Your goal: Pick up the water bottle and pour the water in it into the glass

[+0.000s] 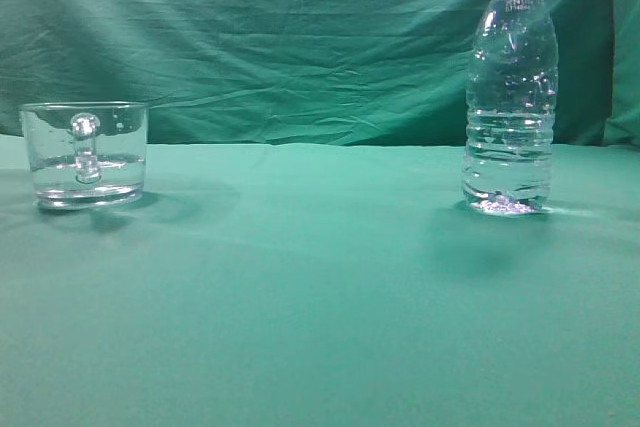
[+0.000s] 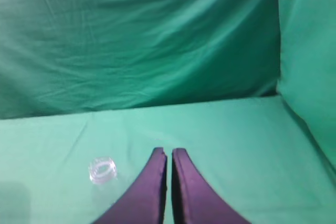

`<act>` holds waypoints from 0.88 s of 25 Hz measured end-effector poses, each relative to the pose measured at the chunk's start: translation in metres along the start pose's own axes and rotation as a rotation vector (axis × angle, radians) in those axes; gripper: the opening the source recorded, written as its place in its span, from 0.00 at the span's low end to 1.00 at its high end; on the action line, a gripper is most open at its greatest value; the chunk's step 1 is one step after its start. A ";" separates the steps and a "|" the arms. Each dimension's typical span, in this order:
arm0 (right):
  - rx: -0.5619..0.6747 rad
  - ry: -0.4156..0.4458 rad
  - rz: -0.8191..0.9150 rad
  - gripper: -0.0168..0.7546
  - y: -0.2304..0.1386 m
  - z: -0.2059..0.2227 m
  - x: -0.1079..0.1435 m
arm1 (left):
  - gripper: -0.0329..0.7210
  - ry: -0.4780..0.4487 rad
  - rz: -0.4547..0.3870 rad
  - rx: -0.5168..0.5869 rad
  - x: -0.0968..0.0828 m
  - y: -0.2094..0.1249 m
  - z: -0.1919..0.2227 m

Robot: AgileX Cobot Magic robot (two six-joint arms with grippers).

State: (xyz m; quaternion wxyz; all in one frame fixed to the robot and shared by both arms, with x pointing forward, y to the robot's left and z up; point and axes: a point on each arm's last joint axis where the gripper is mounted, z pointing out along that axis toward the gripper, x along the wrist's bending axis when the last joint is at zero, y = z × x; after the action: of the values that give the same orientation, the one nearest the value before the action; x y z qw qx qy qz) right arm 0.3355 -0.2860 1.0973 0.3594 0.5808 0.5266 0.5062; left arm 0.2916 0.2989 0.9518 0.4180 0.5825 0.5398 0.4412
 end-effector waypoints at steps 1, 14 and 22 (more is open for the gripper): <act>0.016 -0.011 -0.016 0.02 -0.003 -0.002 -0.002 | 0.04 0.000 0.000 0.000 0.000 0.000 0.000; -0.033 -0.110 -0.193 0.02 -0.099 -0.025 -0.034 | 0.04 0.000 0.000 0.000 0.000 0.000 0.000; -0.036 -0.170 -0.176 0.02 -0.143 -0.010 -0.046 | 0.04 0.000 0.000 0.000 0.000 0.000 0.000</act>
State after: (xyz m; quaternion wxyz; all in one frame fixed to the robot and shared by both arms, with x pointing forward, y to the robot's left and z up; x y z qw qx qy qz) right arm 0.2934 -0.3048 0.9536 0.4562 0.5667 0.5341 0.4307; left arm 0.2916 0.2989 0.9518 0.4180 0.5825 0.5398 0.4412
